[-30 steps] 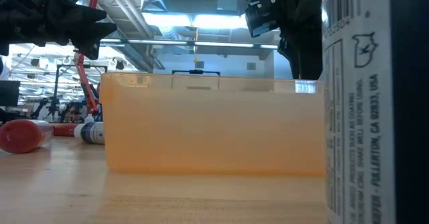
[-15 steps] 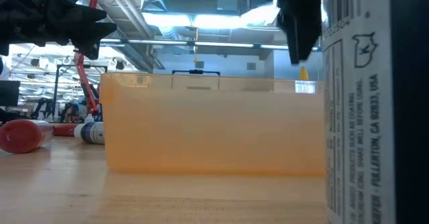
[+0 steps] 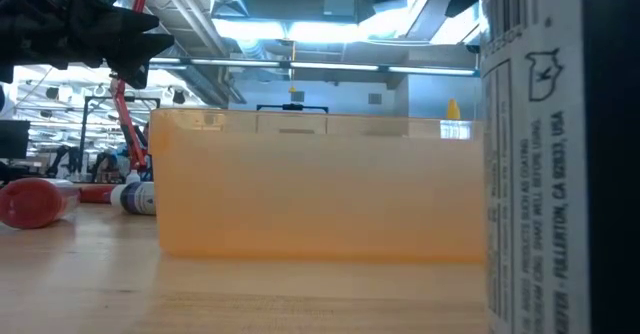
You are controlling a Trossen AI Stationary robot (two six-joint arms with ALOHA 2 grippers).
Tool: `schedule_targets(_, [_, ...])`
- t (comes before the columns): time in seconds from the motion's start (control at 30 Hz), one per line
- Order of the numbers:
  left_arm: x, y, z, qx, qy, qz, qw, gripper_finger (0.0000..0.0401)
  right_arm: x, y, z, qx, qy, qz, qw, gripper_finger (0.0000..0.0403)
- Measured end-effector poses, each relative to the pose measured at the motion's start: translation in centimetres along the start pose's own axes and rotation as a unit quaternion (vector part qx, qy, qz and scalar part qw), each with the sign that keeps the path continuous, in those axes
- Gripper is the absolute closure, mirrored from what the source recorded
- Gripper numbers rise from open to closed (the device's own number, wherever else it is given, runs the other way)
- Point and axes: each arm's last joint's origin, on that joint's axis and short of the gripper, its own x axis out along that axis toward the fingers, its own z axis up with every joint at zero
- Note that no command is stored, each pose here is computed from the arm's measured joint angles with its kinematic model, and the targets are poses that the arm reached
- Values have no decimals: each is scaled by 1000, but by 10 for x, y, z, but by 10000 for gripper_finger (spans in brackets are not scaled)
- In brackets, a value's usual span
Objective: Pick & Place food coloring
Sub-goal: Put the small purple food coloring bottle into the orange bin
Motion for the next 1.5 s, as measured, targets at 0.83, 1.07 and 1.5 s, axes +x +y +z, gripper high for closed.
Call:
schedule_targets(0.83, [0,0,0,0,-1,8,1000,181,23,-40,-117,-22,-289,73,954,165])
schedule_targets(1.07, [0,0,0,-5,-1,2,1000,178,26,-40,-120,-44,-294,65,953,165])
schedule_targets(1.5, [1,3,-5,4,25,39,999,182,26,-40,-120,-41,-294,63,953,165])
